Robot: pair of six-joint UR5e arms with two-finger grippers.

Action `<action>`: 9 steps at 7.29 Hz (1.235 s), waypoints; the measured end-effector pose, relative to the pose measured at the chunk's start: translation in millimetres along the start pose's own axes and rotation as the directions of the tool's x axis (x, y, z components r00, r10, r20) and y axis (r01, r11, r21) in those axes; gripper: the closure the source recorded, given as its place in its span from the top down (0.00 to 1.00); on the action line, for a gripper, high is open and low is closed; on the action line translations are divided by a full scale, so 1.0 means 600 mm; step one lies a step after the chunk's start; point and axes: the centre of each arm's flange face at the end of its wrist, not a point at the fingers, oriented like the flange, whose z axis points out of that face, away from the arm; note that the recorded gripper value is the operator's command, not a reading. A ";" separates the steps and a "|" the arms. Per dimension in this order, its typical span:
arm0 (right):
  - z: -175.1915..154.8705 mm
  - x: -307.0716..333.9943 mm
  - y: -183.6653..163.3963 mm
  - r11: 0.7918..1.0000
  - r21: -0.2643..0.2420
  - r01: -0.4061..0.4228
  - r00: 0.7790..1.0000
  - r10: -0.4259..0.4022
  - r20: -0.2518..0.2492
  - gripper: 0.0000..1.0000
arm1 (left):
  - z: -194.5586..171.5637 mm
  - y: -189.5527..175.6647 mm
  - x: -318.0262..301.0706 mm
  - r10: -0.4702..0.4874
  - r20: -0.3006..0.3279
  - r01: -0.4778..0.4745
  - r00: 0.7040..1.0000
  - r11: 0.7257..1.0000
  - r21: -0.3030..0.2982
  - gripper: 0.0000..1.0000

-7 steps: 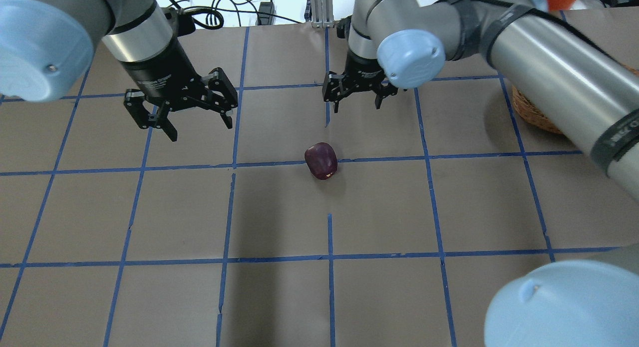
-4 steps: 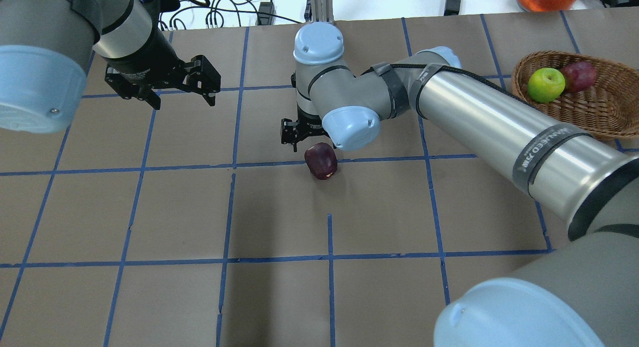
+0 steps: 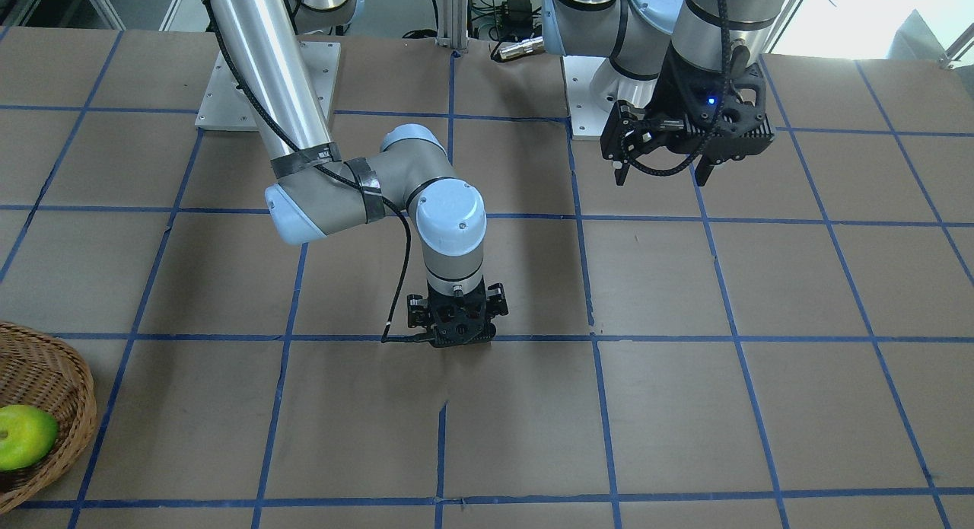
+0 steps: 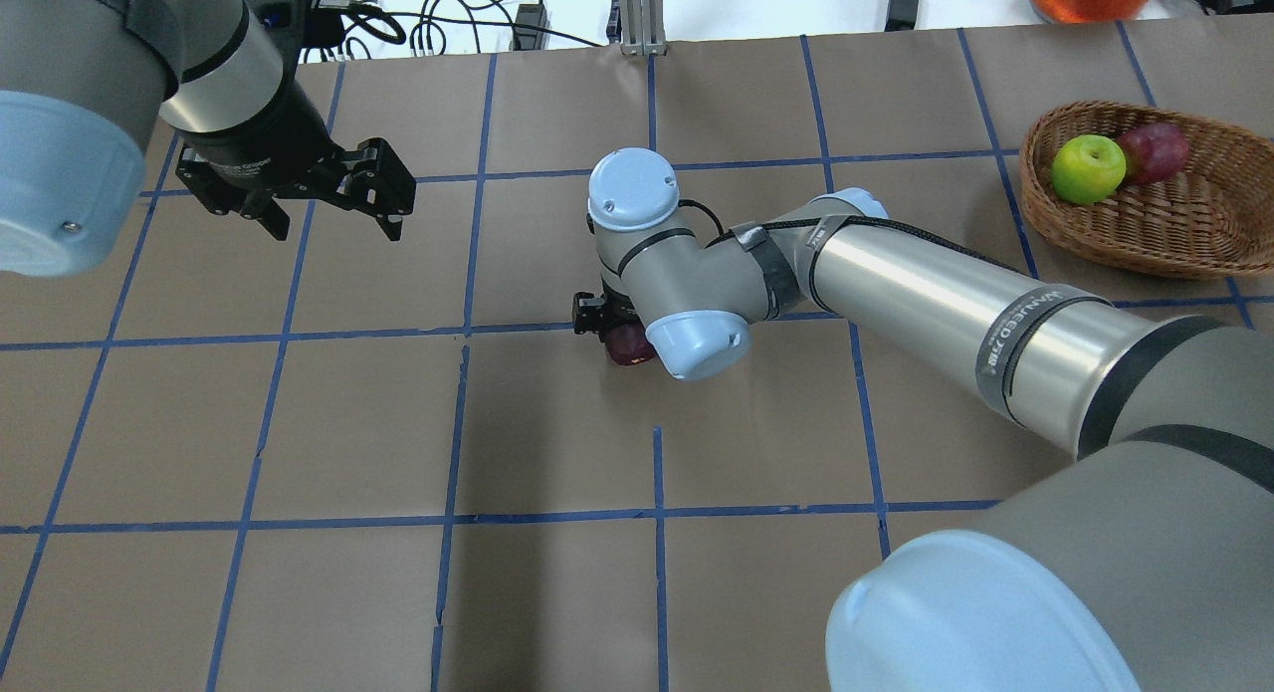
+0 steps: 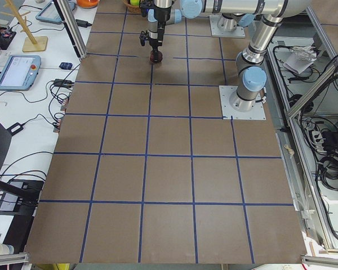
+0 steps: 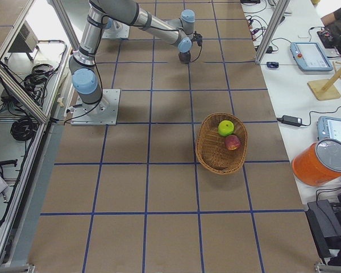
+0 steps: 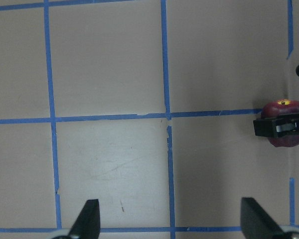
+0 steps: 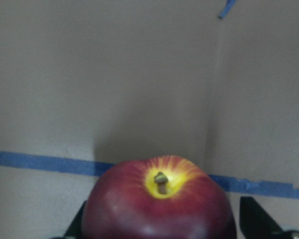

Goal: Put all apples into basket
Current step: 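Grasp the dark red apple with the right gripper while left draws back, then carry the dark red apple to the basket and release it with right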

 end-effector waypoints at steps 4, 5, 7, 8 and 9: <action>-0.028 0.005 -0.008 1.000 0.010 -0.012 0.999 0.012 0.040 0.02 | -0.007 0.004 -0.014 -0.029 -0.040 0.027 0.999 0.998 -0.049 1.00; -0.052 0.007 -0.012 1.000 -0.017 -0.021 0.998 0.022 0.066 0.00 | -0.009 0.004 -0.015 -0.030 -0.041 0.028 0.999 0.998 -0.047 1.00; -0.127 0.044 -0.056 0.997 -0.044 -0.062 0.995 0.065 0.078 0.00 | -0.012 0.004 -0.016 -0.032 -0.041 0.030 0.999 0.999 -0.043 1.00; -0.179 0.113 -0.105 0.994 -0.050 -0.096 0.992 0.100 0.077 0.00 | -0.012 0.004 -0.017 -0.033 -0.041 0.032 0.999 0.999 -0.041 1.00; -0.236 0.219 -0.155 0.992 -0.069 -0.104 0.992 0.109 0.069 0.00 | -0.012 0.004 -0.018 -0.034 -0.040 0.032 0.999 0.999 -0.040 1.00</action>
